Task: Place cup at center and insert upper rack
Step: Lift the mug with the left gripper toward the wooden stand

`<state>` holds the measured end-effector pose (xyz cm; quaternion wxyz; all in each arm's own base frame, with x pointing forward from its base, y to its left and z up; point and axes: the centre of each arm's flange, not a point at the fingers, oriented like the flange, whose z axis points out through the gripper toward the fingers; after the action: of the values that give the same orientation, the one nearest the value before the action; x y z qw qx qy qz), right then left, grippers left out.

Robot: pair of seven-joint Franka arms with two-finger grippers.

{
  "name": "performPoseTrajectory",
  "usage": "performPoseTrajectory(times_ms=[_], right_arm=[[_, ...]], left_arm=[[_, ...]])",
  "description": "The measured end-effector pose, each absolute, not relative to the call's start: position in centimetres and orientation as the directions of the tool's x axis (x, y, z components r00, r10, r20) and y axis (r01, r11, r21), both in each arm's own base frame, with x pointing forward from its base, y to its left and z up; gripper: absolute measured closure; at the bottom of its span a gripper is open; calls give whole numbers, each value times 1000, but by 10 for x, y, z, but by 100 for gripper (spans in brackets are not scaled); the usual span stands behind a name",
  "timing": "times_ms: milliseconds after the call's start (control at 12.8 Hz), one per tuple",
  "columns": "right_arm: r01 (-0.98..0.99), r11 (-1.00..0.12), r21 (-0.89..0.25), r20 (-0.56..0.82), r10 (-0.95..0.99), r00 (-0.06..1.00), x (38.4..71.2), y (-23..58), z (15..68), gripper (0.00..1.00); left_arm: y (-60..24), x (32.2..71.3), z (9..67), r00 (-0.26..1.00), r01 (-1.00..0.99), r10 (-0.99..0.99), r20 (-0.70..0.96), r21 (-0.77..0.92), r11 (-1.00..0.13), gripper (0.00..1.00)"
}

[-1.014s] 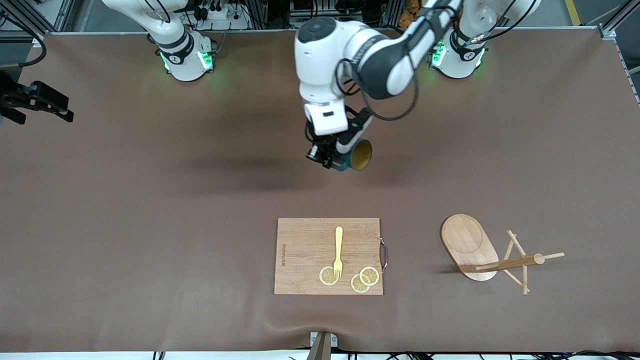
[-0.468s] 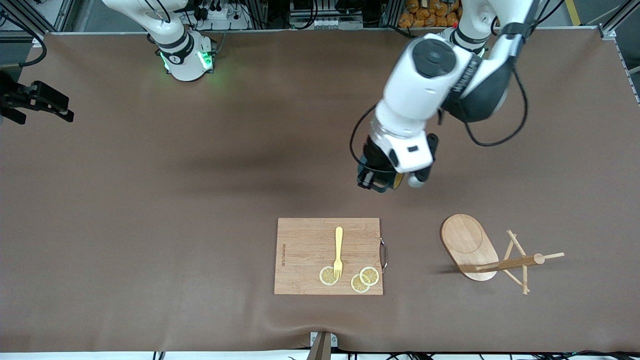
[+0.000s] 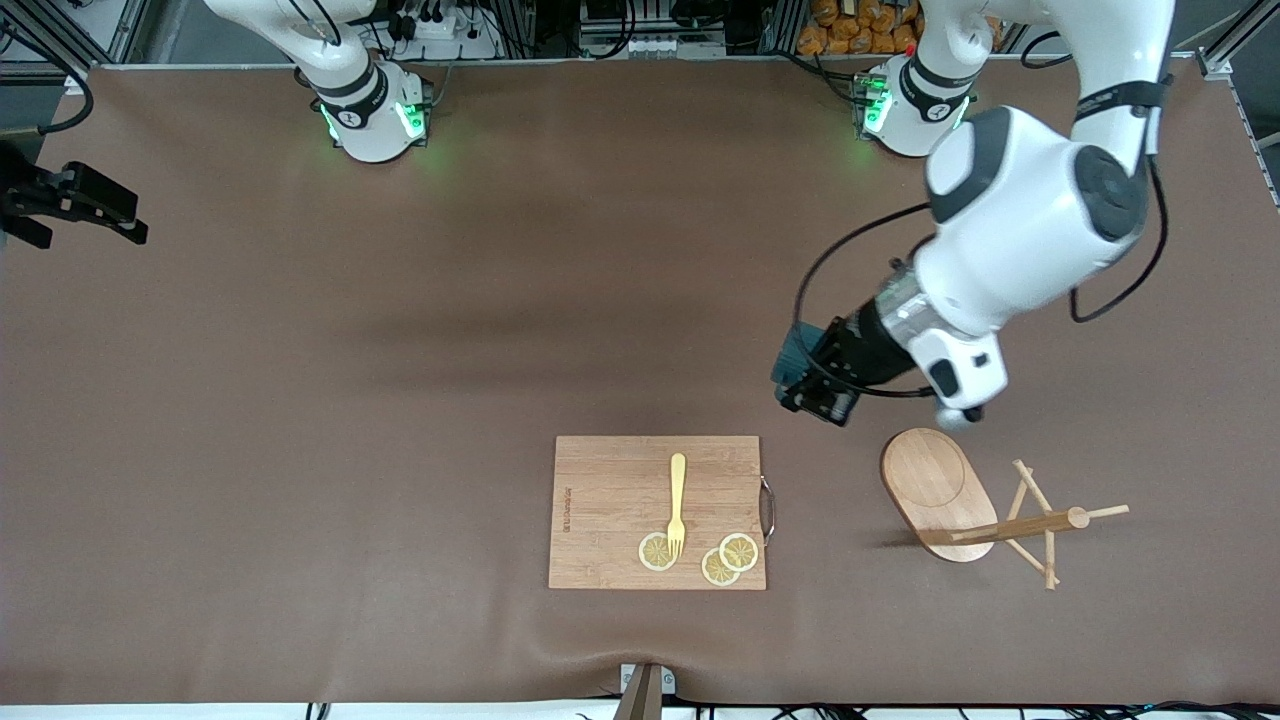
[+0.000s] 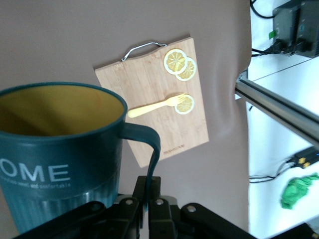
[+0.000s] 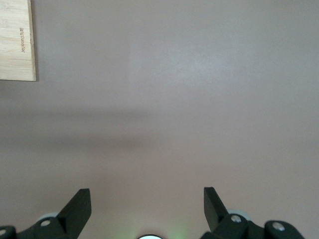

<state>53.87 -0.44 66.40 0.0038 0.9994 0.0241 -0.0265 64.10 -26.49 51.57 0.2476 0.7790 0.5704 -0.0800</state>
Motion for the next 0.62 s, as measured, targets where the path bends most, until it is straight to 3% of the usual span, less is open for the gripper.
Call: performPoseTrajectory(times_ms=[624], right_arm=[[49,-999,6,-53,49,997,539,-4,664,0]], left_arm=[[-123,673,506,322,939,726,-607,305,-161,95]])
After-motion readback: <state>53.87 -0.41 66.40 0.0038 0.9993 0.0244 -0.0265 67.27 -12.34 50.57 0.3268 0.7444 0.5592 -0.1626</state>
